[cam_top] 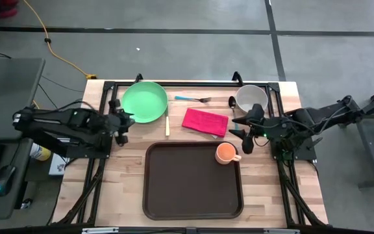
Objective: Set up tray
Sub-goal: Put the green plate on the brown tray
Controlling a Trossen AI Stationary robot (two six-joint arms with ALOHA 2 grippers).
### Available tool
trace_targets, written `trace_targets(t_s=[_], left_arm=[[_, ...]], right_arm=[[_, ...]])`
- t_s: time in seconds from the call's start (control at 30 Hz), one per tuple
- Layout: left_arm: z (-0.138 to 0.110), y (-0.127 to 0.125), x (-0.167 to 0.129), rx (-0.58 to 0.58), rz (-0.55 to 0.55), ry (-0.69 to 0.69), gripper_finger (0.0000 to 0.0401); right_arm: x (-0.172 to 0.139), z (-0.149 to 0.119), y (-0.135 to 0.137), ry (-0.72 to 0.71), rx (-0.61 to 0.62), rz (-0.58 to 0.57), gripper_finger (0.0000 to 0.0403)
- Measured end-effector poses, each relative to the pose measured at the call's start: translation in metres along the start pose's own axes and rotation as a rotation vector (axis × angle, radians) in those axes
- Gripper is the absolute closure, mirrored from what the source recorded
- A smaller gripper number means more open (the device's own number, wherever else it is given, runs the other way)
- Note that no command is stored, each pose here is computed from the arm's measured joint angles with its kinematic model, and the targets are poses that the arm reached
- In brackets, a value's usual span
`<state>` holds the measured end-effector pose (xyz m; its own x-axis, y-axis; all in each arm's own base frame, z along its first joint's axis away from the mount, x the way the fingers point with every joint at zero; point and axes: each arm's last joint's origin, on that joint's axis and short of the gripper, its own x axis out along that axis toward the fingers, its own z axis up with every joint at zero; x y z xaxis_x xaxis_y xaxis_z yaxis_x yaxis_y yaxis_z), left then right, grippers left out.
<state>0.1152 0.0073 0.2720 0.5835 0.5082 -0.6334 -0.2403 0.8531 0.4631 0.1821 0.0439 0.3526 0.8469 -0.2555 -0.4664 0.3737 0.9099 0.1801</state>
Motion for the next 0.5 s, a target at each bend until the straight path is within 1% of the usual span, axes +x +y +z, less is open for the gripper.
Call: trace_targets(t_s=[0.1,0.23,0.3,0.37,0.43,0.5], left_arm=[[0.013,0.015,0.005,-0.076,-0.035,0.109,0.0176],[0.035,0.050,0.009,-0.118,-0.113,0.194,0.0146],[0.043,0.068,0.012,-0.109,-0.154,0.220,0.0136],[0.045,0.084,0.017,-0.066,-0.191,0.267,0.0132],[0.041,0.095,0.027,-0.017,-0.243,0.336,0.0131],[0.034,0.102,0.041,0.003,-0.342,0.376,0.0135]], right_arm=[[0.000,0.000,0.001,0.012,0.001,0.021,0.0195],[0.000,0.000,0.001,0.016,-0.001,0.029,0.0194],[0.000,-0.001,0.001,0.019,-0.002,0.034,0.0194],[0.000,-0.001,0.001,0.023,-0.003,0.041,0.0193],[0.000,-0.001,0.002,0.030,-0.003,0.053,0.0194],[0.000,-0.001,0.002,0.035,-0.003,0.062,0.0194]])
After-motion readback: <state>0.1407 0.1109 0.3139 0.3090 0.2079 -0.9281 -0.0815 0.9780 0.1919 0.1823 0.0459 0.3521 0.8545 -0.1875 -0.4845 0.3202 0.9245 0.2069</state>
